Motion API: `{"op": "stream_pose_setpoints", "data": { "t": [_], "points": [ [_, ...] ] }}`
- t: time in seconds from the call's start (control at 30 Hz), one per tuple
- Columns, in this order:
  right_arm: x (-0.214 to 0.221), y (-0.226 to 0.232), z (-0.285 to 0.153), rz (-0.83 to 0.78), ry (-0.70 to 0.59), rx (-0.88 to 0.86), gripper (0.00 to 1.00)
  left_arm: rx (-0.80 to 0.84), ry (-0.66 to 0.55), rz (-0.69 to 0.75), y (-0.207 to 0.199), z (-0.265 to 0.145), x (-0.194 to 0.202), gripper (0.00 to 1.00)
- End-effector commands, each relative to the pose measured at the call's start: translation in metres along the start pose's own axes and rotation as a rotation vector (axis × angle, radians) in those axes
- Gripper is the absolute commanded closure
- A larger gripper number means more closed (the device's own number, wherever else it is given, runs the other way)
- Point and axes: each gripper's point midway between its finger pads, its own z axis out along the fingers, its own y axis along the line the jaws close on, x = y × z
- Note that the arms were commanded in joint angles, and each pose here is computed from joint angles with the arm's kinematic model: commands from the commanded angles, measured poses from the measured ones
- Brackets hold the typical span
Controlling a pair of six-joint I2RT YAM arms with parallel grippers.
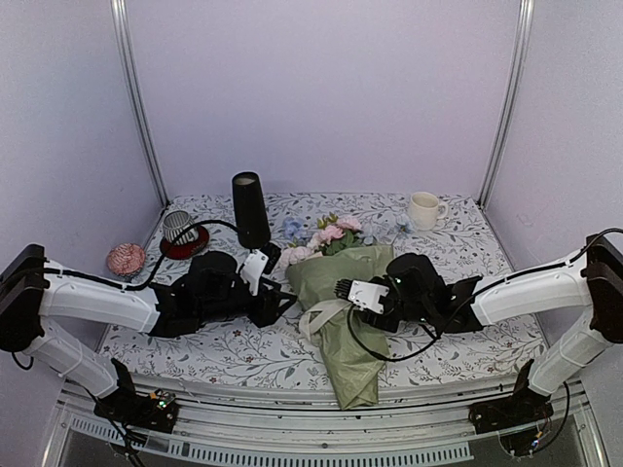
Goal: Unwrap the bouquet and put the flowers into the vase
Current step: Untie the half-tied ribbon from the folded wrapping paper.
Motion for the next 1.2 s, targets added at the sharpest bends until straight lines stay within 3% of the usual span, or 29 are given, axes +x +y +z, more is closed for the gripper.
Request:
{"op": "stream_pose_setpoints", "data": {
  "t": [0.0, 0.23, 0.43, 0.7, 0.87, 1.17],
  "points": [
    [-0.024, -0.002, -0.009, -0.004, -0.072, -0.026, 0.50, -0.009, -0.030, -0.014, 0.005, -0.005, -0.006, 0.48],
    [-0.031, -0.012, -0.017, -0.003, -0.085, 0.011, 0.50, -0.010, -0.032, -0.012, 0.005, -0.007, -0.006, 0.47],
    [-0.015, -0.029, -0.015, -0.034, 0.028, 0.099, 0.50, -0.010, -0.033, -0.010, 0.005, -0.006, -0.006, 0.47],
    [-0.031, 0.003, -0.007, -0.107, -0.018, -0.001, 0.50, -0.008, -0.035, -0.006, 0.005, -0.005, -0.007, 0.48],
    [-0.030, 0.017, 0.011, -0.143, 0.019, -0.022, 0.50, -0.008, -0.034, -0.005, 0.004, -0.006, -0.008, 0.47],
    [-0.043, 0.021, 0.026, -0.157, -0.001, -0.020, 0.53, -0.015, -0.031, -0.002, 0.006, -0.007, -0.006, 0.47]
  ]
}}
